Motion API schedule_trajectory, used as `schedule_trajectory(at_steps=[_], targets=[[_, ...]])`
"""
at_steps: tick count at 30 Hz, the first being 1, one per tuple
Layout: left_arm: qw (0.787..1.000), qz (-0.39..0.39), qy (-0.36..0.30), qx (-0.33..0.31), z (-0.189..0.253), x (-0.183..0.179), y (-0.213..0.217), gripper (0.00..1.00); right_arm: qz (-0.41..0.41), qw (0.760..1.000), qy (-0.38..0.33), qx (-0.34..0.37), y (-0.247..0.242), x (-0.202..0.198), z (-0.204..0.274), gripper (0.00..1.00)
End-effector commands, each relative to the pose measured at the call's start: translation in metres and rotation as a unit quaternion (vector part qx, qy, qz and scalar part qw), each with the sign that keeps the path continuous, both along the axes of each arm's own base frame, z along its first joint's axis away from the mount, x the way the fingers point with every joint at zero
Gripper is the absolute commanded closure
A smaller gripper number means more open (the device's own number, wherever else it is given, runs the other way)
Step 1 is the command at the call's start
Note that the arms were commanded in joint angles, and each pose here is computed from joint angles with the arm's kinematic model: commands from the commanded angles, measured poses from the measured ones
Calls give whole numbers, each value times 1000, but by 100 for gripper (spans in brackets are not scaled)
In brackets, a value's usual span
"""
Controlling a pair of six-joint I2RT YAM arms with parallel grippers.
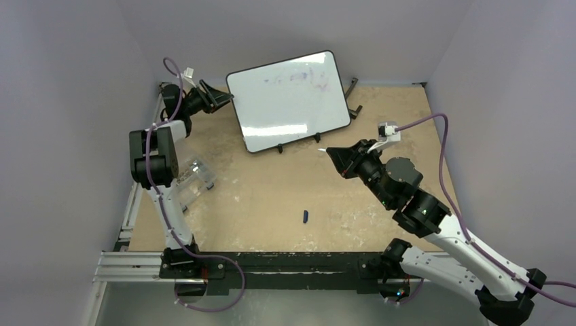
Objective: Write a sentence on the whiteboard
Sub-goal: Move the whiteboard to the center of the board.
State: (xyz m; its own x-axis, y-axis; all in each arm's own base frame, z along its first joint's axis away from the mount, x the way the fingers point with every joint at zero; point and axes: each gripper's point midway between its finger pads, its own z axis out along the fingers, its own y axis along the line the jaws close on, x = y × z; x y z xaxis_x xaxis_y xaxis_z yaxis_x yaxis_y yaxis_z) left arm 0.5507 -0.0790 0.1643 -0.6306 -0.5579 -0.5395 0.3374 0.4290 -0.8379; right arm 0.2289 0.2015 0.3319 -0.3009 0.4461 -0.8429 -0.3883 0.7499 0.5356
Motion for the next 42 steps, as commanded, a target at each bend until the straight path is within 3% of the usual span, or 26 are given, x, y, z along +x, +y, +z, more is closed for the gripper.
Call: schedule_trajectory(at_steps=[1, 7, 27, 30, 37, 42], targets=[[999, -9, -44, -26, 12, 9, 1, 48, 5, 1000, -12, 1, 4, 2, 5, 100], [999, -19, -35, -37, 2, 16, -7, 50, 5, 1000, -10, -1, 5, 3, 4, 100], [995, -46, -67, -66, 29, 39, -29, 59, 8, 1000, -11, -16, 5, 3, 4, 100], [994, -53, -67, -70, 30, 42, -34, 67, 9, 1000, -11, -17, 5, 3, 4, 100], [992, -75, -72, -74, 34, 38, -42, 100, 10, 1000, -11, -13, 4, 0, 5, 100], [990, -89, -82, -78, 39, 28, -44, 100, 11, 1000, -12, -5, 0, -4, 8, 100]])
